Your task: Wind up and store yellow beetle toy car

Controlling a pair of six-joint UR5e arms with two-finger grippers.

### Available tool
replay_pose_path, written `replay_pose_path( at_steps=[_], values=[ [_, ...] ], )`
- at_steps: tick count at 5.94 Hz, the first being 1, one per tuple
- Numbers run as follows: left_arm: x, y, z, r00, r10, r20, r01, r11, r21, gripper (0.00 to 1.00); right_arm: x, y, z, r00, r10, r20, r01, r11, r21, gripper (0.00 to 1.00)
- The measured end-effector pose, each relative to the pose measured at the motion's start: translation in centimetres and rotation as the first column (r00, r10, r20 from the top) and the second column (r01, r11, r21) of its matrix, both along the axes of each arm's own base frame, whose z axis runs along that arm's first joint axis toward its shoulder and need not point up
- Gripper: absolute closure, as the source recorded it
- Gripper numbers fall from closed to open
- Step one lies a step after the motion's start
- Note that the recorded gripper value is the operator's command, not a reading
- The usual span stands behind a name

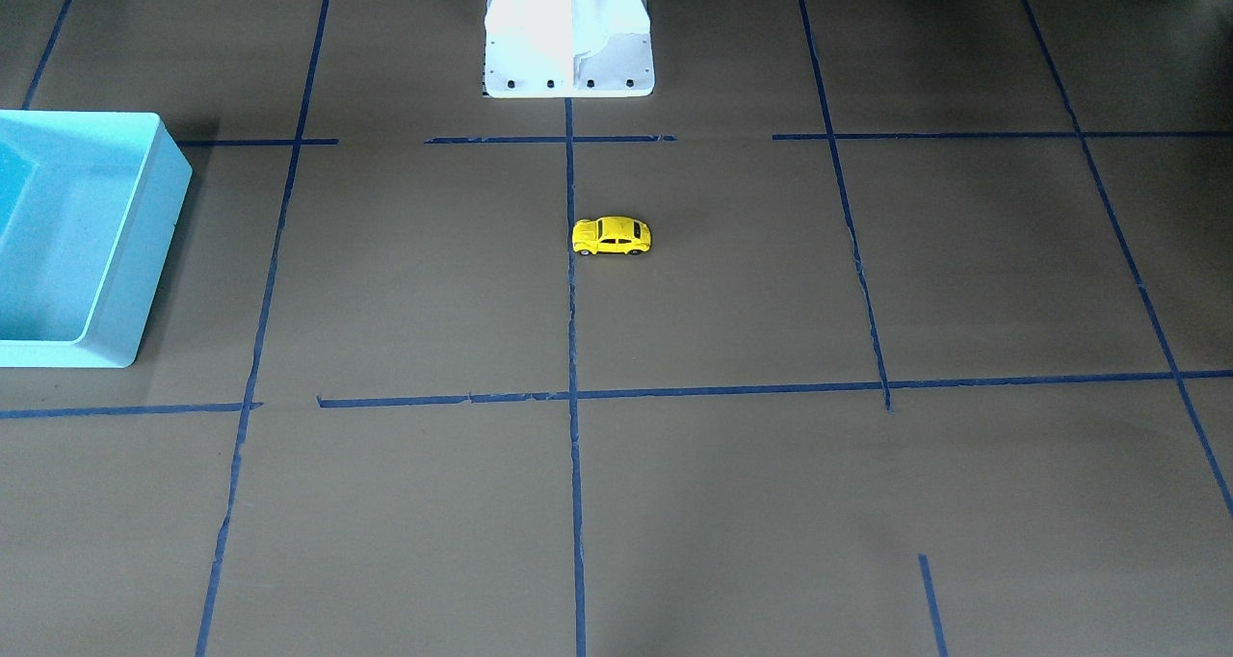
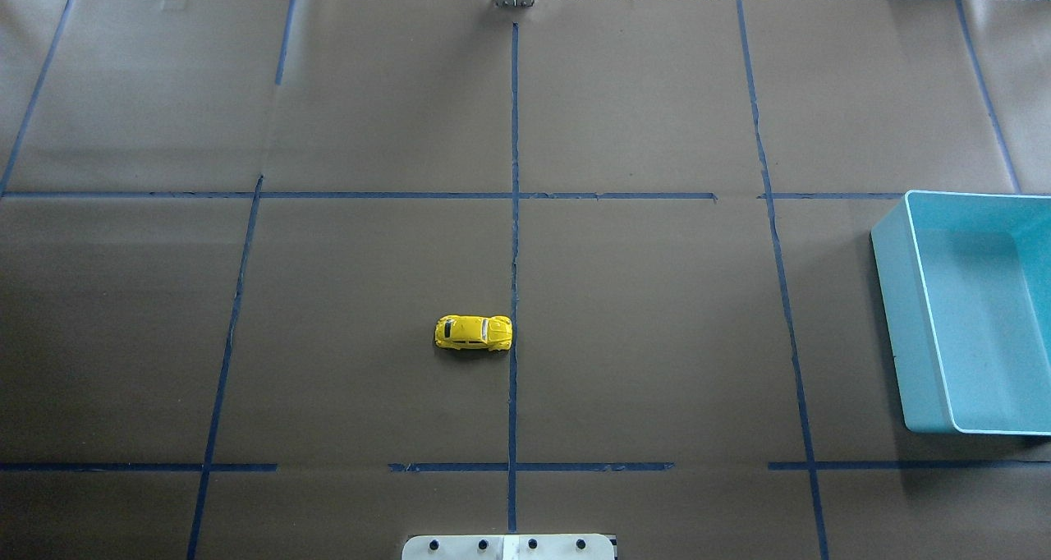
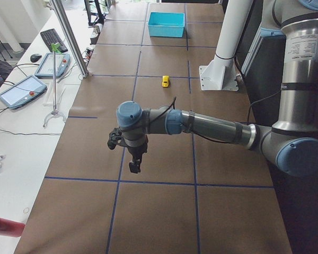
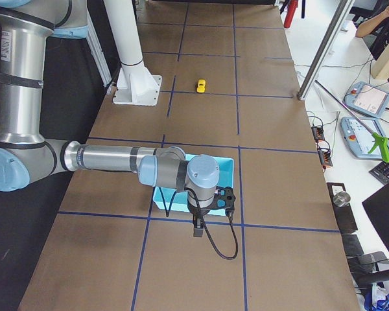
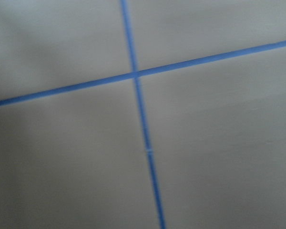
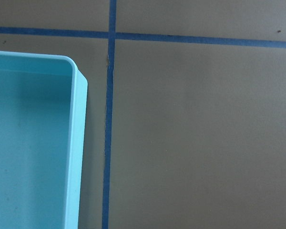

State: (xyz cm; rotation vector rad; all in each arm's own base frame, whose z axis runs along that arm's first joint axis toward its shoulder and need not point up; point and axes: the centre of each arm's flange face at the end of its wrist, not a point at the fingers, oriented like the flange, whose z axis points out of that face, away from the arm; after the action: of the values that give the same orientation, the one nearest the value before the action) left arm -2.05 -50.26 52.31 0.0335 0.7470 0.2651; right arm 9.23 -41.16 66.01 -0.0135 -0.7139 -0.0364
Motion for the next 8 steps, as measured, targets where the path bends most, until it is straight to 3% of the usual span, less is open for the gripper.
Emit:
replay_pose_path(
  at_steps=[1,2,3,4,5,6,8],
  values=[
    [3.7,-3.0,-6.3,0.998,0.066,0.006,-0.066,0.997,0.039,0.00,0.0,0.0,0.0,1.000,0.000,0.000,0.000,1.000,0.000,0.00],
    [7.9,-5.5,-12.5,0.990,0.134,0.036,-0.137,0.983,0.123,0.00,0.0,0.0,0.0,1.000,0.000,0.000,0.000,1.000,0.000,0.00],
    [13.6,-6.5,-18.2,0.971,0.217,0.096,-0.234,0.945,0.231,0.00,0.0,0.0,0.0,1.000,0.000,0.000,0.000,1.000,-0.001,0.00],
    [20.2,-4.7,-22.7,0.937,0.305,0.171,-0.346,0.876,0.335,0.00,0.0,0.0,0.0,1.000,0.000,0.000,0.000,1.000,-0.002,0.00],
    [27.2,-0.7,-25.8,0.885,0.381,0.268,-0.464,0.773,0.433,0.00,0.0,0.0,0.0,1.000,0.000,0.000,0.000,1.000,-0.002,0.00],
    [33.4,3.7,-27.7,0.830,0.440,0.342,-0.558,0.654,0.512,0.00,0.0,0.0,0.1,1.000,0.000,0.000,0.000,1.000,-0.003,0.00],
    [43.5,9.6,-29.4,0.721,0.571,0.393,-0.656,0.380,0.652,0.00,0.0,0.1,0.2,1.000,0.001,0.000,-0.001,1.000,-0.006,0.00]
  ],
)
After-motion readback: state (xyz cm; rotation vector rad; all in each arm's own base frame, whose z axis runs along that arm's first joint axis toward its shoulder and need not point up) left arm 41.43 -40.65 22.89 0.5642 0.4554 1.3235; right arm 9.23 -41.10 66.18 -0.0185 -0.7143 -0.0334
